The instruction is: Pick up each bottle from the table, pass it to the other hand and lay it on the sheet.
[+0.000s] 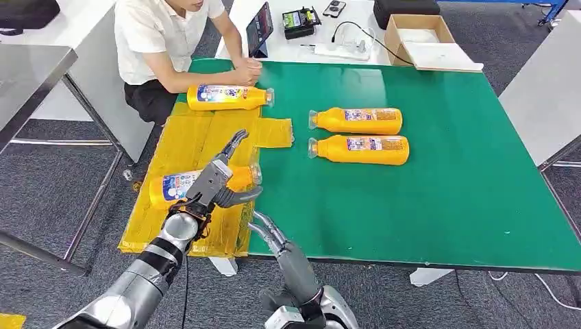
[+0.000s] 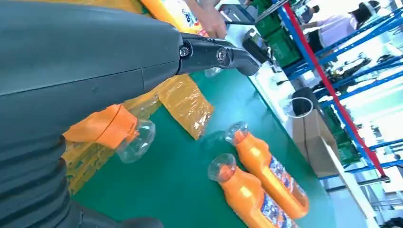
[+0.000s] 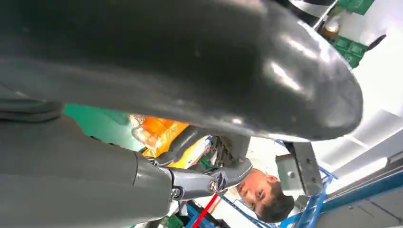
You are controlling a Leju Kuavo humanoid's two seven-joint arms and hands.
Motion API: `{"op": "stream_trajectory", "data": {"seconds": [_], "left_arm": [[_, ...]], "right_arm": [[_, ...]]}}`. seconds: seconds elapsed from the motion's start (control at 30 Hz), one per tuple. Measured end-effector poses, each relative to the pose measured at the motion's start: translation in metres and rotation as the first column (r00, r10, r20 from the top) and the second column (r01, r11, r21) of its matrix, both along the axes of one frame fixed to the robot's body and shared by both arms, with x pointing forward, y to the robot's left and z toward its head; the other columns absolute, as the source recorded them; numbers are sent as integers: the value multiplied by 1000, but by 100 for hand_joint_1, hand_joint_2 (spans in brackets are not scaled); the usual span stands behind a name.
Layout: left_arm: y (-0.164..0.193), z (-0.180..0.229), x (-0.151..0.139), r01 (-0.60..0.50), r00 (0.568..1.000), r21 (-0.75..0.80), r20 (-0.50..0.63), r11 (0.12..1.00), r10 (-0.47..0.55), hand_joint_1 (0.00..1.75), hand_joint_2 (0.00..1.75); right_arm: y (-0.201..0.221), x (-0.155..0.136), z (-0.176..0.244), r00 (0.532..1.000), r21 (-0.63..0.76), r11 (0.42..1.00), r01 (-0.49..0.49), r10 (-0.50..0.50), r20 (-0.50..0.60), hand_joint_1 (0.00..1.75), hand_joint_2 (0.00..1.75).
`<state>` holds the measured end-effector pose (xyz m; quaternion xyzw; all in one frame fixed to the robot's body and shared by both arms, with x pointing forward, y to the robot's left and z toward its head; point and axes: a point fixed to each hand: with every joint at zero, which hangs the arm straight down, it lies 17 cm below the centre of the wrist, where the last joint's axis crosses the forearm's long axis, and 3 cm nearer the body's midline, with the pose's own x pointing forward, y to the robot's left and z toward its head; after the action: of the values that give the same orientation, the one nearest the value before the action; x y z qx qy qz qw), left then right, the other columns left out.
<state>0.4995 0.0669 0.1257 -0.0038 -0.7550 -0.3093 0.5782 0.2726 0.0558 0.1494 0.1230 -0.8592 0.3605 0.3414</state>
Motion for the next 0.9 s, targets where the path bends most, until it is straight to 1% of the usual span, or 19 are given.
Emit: {"op": "stream_trajectory", "data": {"seconds": [0.13,0.2,0.33,0.37,0.43,0.5,0.6,0.63,0.67,0.7,0.8,0.87,0.9], "left_arm": [[-1,4,0,0,1000,-8,9,1000,0,0,175],[0,8,-1,-3,1000,-36,12,999,4,0,175],[8,22,-4,-58,998,-130,30,990,62,0,175],[11,24,-5,-76,996,-144,32,987,81,0,175],[17,28,-8,-108,992,-178,42,978,117,0,175],[23,35,-17,-137,985,-215,69,967,155,0,175],[28,46,-42,-172,966,-240,147,955,211,0,175],[28,48,-54,-181,959,-238,171,954,225,0,175],[29,51,-69,-190,950,-235,201,953,239,0,175],[31,50,-79,-198,945,-230,215,953,248,0,175],[38,52,-111,-228,925,-237,252,945,286,0,175],[40,58,-126,-222,922,-270,254,937,291,0,175],[39,61,-131,-214,923,-286,254,934,289,0,175]], "right_arm": [[0,0,-1,1000,-2,1000,0,0,-2,0,0],[0,-1,-1,1000,-3,1000,0,0,1,0,0],[-1,-2,-2,1000,-5,1000,8,-8,5,0,0],[-1,-3,-3,1000,-5,1000,11,-11,6,0,175],[-4,-4,-2,1000,2,1000,28,-28,13,0,175],[-11,-4,5,996,32,997,76,-77,35,0,175],[-36,2,30,971,124,970,208,-220,90,0,175],[-50,5,41,954,163,951,261,-280,105,0,175],[-69,10,54,925,214,919,330,-360,119,0,175],[-81,14,62,911,244,899,364,-398,110,0,175],[-139,35,83,847,355,794,493,-531,11,0,175],[-177,53,88,778,355,730,584,-629,12,0,175],[-192,61,87,741,329,710,623,-670,44,0,175]]}}
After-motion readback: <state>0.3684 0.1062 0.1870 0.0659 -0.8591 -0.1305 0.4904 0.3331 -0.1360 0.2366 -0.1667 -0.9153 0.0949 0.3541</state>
